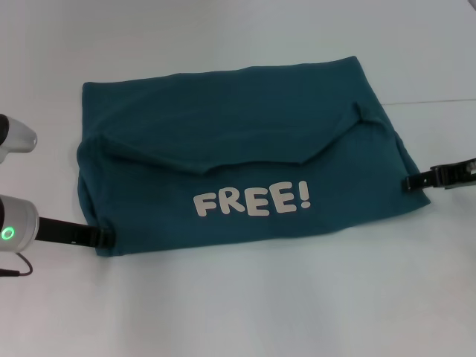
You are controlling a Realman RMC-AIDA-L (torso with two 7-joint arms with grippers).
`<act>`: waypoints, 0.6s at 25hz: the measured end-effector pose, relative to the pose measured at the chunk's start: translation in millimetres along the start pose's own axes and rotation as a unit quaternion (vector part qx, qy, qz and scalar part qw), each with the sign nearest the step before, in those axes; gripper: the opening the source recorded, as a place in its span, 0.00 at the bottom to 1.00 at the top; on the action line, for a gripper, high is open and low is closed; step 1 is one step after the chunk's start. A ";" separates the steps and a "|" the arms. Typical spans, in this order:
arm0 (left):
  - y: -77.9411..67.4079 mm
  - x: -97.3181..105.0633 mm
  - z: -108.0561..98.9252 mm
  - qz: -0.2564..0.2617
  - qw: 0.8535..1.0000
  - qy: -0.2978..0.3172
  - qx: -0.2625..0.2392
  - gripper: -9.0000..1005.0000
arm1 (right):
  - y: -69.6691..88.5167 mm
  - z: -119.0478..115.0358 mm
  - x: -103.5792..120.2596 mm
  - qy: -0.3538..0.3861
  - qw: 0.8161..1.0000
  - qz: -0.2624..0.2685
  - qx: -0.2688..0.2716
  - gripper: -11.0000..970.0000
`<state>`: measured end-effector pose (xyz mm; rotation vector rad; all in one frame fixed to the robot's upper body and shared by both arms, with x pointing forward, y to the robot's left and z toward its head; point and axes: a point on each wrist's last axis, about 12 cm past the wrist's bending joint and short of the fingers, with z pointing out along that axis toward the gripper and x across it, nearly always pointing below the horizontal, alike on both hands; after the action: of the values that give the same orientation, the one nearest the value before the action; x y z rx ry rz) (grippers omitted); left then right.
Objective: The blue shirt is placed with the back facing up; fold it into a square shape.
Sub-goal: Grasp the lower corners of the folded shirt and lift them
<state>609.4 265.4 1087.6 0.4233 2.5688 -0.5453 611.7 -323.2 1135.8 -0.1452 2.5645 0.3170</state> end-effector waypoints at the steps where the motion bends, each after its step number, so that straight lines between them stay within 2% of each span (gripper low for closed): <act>1: 0.1 0.2 0.0 0.000 1.000 0.000 0.000 0.02 | 0.3 2.8 1.8 0.004 1.000 0.002 -0.002 0.91; 15: 0.9 0.3 -0.3 0.000 1.000 0.001 -0.002 0.02 | -6.3 17.0 10.7 0.002 1.000 0.029 0.006 0.86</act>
<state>609.4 266.3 1087.4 0.4227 2.5706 -0.5407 612.4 -325.4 1114.9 -0.0675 2.5773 0.3230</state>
